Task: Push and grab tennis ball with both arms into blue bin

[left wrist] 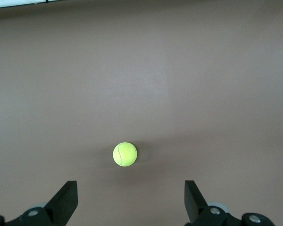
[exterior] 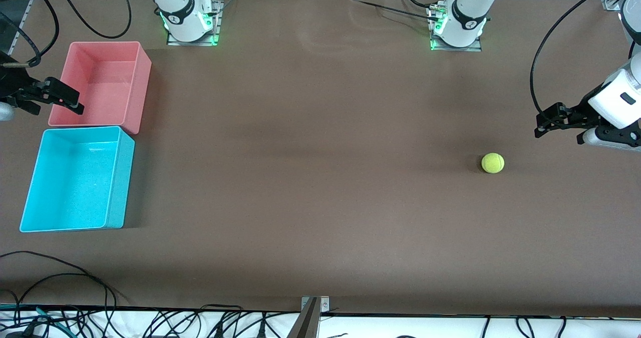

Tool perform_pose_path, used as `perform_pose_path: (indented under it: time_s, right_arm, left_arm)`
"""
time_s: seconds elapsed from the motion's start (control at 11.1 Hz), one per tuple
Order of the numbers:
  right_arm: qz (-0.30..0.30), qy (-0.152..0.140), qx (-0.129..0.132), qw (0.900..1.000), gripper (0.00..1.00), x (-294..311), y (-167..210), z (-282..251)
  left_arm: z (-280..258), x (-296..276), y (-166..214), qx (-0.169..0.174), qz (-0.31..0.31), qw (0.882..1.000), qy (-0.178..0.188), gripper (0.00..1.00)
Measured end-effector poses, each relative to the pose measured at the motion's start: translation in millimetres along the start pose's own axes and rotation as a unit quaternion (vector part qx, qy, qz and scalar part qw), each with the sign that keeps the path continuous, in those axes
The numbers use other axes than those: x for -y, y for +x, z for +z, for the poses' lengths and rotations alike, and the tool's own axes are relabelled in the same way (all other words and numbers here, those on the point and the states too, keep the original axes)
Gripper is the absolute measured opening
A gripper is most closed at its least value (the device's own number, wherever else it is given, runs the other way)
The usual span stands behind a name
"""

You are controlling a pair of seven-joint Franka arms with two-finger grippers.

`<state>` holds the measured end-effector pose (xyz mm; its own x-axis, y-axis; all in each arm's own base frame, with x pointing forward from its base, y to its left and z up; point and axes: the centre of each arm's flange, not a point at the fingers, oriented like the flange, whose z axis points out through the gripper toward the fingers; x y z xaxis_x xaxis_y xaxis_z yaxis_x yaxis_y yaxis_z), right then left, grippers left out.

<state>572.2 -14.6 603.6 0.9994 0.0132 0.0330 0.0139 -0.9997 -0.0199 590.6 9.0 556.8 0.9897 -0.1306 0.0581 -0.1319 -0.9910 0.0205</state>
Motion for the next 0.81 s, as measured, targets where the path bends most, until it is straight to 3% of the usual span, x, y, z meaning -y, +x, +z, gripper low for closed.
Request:
perform_pose_path:
  time_s: [0.81]
  right_arm:
    - [0.000, 0.000, 0.000, 1.000, 1.00, 0.0, 0.0, 0.0]
  left_arm:
    - [1.0, 2.2, 0.0, 0.001, -0.002, 1.000, 0.000, 1.00]
